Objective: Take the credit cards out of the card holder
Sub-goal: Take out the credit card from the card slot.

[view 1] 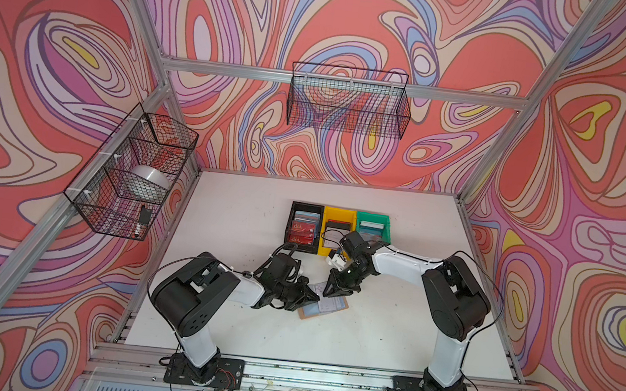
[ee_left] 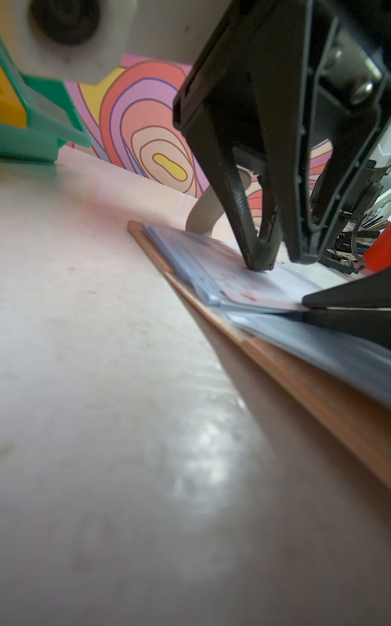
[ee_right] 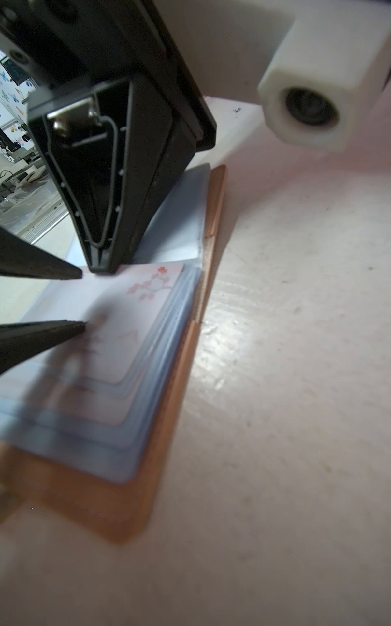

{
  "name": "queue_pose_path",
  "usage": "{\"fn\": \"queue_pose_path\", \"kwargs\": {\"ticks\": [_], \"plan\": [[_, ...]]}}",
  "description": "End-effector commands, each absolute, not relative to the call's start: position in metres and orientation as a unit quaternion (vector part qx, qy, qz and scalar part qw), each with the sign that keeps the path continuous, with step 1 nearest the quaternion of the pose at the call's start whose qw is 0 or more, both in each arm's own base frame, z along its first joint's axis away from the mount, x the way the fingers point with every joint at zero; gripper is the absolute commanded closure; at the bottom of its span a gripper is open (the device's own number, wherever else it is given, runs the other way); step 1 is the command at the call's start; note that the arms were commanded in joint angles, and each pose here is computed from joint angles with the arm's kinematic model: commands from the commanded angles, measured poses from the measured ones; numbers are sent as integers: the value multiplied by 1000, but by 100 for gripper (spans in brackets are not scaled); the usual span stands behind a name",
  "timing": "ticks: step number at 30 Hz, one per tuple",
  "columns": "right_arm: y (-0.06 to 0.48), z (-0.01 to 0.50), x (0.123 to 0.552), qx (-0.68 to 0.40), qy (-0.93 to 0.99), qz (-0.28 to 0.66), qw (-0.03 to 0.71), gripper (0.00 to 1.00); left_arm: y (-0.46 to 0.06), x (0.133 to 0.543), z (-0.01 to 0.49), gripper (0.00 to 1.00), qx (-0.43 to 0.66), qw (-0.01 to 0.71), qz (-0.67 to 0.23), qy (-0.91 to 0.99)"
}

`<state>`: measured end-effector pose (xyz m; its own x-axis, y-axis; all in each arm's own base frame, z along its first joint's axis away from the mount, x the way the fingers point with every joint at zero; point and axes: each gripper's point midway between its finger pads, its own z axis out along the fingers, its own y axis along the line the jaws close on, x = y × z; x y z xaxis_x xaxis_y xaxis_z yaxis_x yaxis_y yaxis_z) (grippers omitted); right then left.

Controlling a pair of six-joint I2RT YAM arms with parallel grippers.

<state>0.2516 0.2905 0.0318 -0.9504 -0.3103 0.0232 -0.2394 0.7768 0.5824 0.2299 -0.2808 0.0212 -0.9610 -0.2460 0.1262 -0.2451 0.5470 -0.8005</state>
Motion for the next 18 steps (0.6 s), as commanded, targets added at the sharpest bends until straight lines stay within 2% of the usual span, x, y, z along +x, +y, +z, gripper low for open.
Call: {"fn": "queue_pose_path", "kwargs": {"ticks": [1, 11, 18], "plan": [[286, 53, 262, 154, -945, -288, 31, 74, -268, 221, 12, 100, -149, -12, -403, 903], [292, 46, 262, 152, -940, -304, 38, 74, -269, 221, 18, 100, -143, -13, -402, 904], [310, 48, 257, 157, -917, -362, 53, 75, -269, 219, 13, 100, -140, -18, -402, 905]]}}
